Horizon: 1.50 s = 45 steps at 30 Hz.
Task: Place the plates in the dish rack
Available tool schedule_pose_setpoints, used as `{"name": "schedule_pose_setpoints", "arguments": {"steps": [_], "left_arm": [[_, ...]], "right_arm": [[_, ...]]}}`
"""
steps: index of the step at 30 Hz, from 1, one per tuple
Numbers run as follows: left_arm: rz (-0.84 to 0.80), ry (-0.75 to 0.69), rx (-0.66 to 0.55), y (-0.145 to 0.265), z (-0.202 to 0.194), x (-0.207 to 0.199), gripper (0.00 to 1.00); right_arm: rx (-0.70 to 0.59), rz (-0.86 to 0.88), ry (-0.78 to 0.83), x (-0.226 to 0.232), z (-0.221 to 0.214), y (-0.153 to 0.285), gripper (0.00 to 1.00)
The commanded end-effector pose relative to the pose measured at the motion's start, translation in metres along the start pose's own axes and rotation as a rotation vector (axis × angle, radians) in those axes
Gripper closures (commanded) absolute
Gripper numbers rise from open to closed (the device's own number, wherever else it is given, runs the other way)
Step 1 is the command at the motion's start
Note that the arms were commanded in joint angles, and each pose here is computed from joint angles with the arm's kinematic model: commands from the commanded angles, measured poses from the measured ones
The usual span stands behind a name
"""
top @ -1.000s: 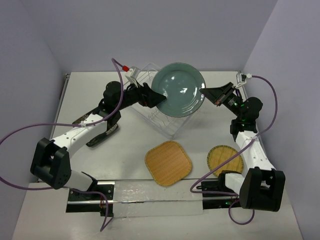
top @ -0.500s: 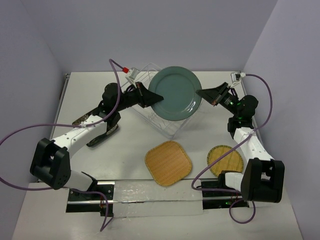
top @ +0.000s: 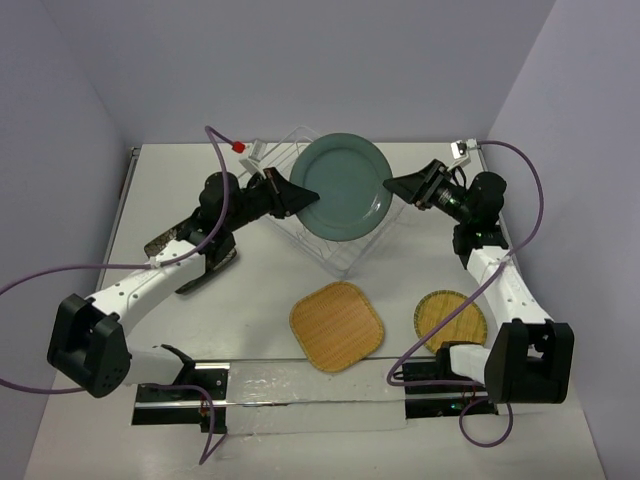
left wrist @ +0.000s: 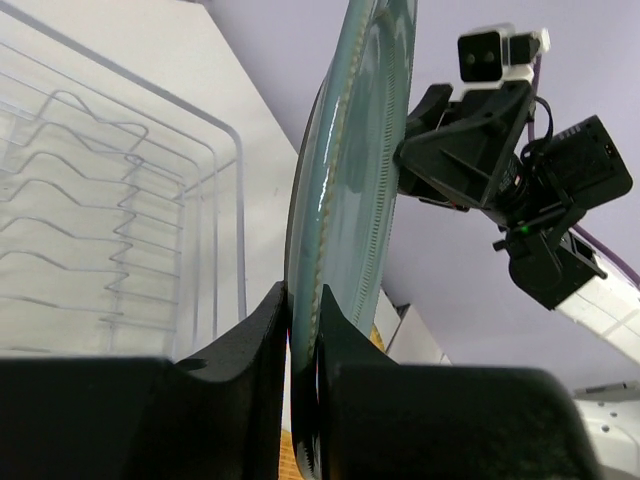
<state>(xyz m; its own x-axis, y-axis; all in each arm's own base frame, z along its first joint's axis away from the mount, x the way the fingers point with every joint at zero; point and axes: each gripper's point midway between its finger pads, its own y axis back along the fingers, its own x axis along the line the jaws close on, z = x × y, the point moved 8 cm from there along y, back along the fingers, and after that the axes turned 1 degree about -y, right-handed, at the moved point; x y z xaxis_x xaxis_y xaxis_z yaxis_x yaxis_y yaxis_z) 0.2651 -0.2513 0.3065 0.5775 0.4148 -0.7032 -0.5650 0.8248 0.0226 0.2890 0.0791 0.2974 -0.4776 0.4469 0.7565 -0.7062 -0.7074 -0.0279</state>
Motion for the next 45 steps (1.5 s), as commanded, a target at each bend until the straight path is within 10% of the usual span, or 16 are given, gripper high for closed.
{"name": "schedule_pose_setpoints", "arguments": {"steps": [1,8,19,29,45], "left_arm": [[-0.11,-0.019,-0.203,0.013,0.05,-0.049,1.0],[0.026,0.032,-0.24,0.012,0.067,-0.051,1.0],[0.663,0.262,-0.213,-0.005,0.097,-0.022,1.0],[1.118,0.347,-0.185,-0.001,0.083,-0.006,1.0],[1.202,0.239,-0.015,-0.027,0.034,-0.021,1.0]], "right_arm": [[0.015,-0.077,0.158,0.004,0.006,0.0,0.36],[0.003,-0.118,0.172,0.002,0.004,0.003,0.25],[-0.122,-0.289,0.573,0.028,0.005,0.028,0.21],[-0.192,-0.404,0.583,0.026,0.027,0.024,0.2],[-0.171,-0.483,0.547,0.003,0.027,0.015,0.2]]}}
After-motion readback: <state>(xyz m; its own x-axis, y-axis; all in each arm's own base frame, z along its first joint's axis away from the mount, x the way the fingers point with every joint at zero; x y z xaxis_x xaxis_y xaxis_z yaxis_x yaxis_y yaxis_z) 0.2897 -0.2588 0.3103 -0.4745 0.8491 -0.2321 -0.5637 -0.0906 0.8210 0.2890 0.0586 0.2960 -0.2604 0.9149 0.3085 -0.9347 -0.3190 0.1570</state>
